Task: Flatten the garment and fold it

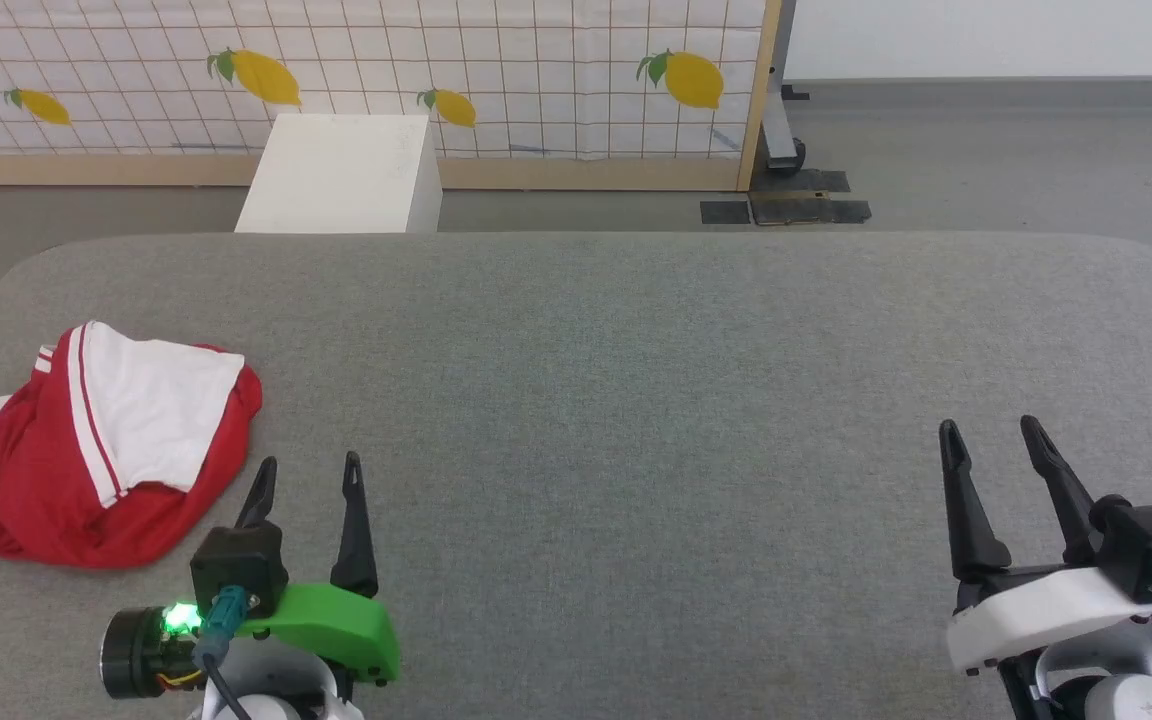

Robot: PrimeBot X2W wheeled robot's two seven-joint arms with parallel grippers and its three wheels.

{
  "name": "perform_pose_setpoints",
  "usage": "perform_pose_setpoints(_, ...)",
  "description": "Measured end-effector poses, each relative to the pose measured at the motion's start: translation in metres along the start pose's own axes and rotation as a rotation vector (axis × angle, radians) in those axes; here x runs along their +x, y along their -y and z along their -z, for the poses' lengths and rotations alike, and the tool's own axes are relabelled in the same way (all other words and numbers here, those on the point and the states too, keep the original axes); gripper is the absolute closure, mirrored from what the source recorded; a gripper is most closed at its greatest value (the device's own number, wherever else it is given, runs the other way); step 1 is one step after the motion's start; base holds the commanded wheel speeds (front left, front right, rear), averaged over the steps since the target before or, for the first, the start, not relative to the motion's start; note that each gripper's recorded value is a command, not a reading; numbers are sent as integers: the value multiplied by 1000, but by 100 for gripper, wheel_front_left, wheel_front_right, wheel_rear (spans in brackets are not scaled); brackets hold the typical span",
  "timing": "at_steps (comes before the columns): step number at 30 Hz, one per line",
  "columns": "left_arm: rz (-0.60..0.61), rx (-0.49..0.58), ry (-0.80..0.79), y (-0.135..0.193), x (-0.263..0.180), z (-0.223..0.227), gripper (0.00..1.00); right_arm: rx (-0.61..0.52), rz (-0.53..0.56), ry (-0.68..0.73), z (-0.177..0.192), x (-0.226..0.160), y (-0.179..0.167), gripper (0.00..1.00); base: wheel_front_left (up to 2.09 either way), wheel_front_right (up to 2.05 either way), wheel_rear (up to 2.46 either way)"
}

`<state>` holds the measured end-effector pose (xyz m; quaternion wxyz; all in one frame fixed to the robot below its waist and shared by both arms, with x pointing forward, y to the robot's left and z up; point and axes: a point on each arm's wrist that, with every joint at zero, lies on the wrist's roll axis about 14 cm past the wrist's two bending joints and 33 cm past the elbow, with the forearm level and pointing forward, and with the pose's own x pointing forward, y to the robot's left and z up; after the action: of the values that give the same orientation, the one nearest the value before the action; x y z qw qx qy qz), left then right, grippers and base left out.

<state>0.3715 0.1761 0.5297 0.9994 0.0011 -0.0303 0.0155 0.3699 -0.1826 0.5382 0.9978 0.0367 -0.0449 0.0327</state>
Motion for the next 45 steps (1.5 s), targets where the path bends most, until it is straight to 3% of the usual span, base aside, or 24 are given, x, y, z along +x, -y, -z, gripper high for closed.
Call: perform_pose_setpoints(45, -35, -52, 42, -4, -1, 2, 0, 0, 12, 67, -4, -3, 4, 0, 0, 0, 0)
